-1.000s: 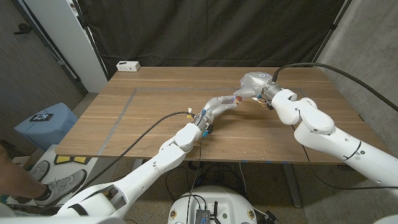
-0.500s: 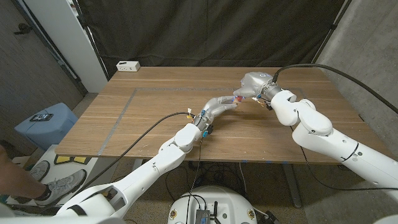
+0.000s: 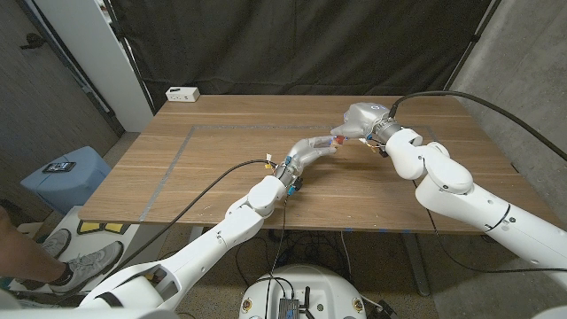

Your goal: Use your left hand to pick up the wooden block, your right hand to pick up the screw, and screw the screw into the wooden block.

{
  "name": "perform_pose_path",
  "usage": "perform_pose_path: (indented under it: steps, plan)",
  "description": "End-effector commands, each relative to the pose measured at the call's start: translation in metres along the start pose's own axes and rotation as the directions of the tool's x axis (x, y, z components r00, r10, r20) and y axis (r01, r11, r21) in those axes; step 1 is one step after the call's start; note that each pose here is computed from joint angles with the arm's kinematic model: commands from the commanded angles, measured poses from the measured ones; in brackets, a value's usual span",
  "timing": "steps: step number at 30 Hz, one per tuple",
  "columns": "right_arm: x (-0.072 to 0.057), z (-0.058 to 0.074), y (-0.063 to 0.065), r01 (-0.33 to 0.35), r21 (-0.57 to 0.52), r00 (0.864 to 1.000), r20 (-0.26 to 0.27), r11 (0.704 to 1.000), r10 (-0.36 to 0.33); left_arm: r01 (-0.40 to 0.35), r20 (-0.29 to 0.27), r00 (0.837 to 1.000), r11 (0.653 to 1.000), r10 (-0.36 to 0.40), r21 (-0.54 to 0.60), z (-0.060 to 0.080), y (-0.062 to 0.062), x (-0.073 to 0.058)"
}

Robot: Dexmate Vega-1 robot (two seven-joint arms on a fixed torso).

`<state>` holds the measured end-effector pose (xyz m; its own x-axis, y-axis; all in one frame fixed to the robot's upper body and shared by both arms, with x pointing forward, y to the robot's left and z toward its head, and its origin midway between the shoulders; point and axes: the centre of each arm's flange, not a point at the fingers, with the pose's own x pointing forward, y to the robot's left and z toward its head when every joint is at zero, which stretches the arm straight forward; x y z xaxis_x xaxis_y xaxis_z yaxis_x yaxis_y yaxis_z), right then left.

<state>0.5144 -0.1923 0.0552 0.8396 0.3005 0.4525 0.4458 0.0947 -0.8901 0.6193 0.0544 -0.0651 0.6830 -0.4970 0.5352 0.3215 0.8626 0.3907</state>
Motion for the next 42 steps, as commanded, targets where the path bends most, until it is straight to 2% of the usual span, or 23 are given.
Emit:
perform_pose_path:
  steps: [1,12,21,35,42]
  plan:
    - [-0.006,-0.006,-0.008,0.019,0.028,1.0,-0.013,0.999,-0.019,-0.015,0.002,1.0,1.0,0.015,-0.019,0.0,0.003,-0.001]
    - [-0.014,-0.014,-0.015,0.047,0.086,0.999,-0.031,0.995,-0.044,-0.021,0.001,1.0,0.999,0.021,-0.034,0.0,0.004,-0.001]
    - [-0.02,-0.02,-0.018,0.095,0.152,0.994,-0.064,0.984,-0.086,-0.033,0.004,0.999,0.998,0.034,-0.06,0.002,0.004,-0.002]
    - [-0.028,-0.029,-0.018,0.145,0.297,0.987,-0.111,0.944,-0.116,-0.046,-0.006,0.999,0.994,0.046,-0.101,0.002,0.003,-0.004]
    - [-0.032,-0.034,-0.018,0.177,0.369,0.981,-0.137,0.912,-0.135,-0.047,-0.016,0.999,0.991,0.045,-0.125,0.003,0.003,-0.005]
